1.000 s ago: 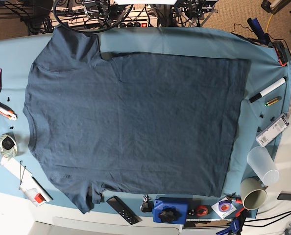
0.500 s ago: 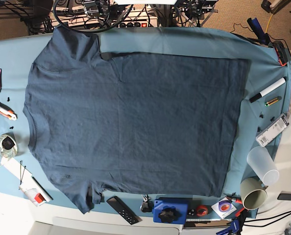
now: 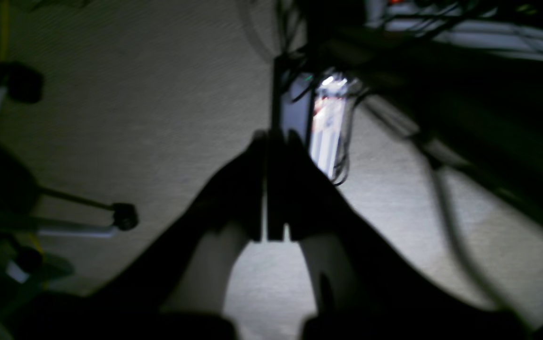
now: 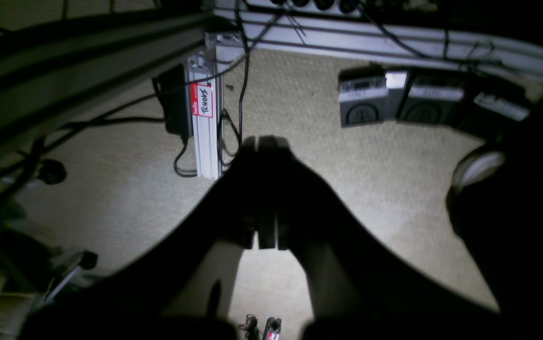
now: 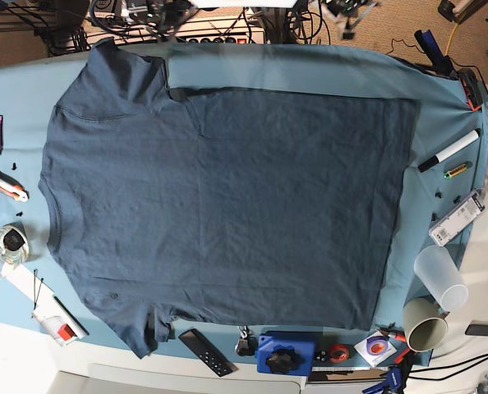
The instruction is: Fold the T-shirt properly
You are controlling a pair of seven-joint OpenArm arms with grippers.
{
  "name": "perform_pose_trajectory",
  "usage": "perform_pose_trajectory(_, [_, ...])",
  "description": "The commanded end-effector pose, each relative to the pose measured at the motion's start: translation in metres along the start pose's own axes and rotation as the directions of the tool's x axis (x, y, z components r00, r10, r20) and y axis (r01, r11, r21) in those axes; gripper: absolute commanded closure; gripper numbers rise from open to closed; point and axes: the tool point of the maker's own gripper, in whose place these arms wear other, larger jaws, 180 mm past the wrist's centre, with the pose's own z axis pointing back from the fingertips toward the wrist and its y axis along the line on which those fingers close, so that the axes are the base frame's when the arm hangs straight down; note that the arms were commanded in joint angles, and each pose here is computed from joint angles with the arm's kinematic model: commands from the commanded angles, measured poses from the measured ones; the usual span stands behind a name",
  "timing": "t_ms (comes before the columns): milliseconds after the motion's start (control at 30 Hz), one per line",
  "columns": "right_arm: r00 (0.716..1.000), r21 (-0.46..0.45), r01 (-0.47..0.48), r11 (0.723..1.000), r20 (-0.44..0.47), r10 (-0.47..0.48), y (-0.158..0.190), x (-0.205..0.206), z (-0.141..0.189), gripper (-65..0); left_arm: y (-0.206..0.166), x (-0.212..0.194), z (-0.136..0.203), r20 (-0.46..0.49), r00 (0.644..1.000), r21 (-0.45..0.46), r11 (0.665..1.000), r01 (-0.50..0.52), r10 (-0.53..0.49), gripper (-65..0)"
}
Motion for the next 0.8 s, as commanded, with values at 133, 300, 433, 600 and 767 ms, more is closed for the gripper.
perform_pose_trajectory(133, [0.999,-0.014,0.043,0.999,-0.022,-0.044,-0.022,-0.023,0.021,0.0,0.031,-0.023,0.017,0.01,1.0,0.04,0.999,0.029,-0.03,0.0])
perform_pose_trajectory(300, [0.995,-0.016,0.073,0.997,-0.059,-0.074,-0.037,-0.043,0.048,0.0,0.052,-0.05,0.043,-0.013,0.998,0.066,0.996,0.061,-0.06,0.0])
perform_pose_trajectory(433, [0.996,0.007,0.065,0.998,-0.059,-0.064,-0.037,-0.048,0.075,0.0,0.06,-0.056,0.071,-0.004,1.0,0.068,0.998,0.011,-0.011,0.0])
perform_pose_trajectory(600, [0.999,0.033,-0.043,0.999,-0.026,0.044,-0.026,-0.038,0.114,0.0,0.057,-0.042,0.116,0.06,0.998,0.041,0.999,0.014,-0.017,0.0])
perform_pose_trajectory(767, [0.988,0.043,-0.155,0.987,0.034,0.154,-0.007,-0.02,0.16,0.0,0.036,-0.011,0.173,0.183,0.981,-0.002,0.998,0.068,-0.066,0.0])
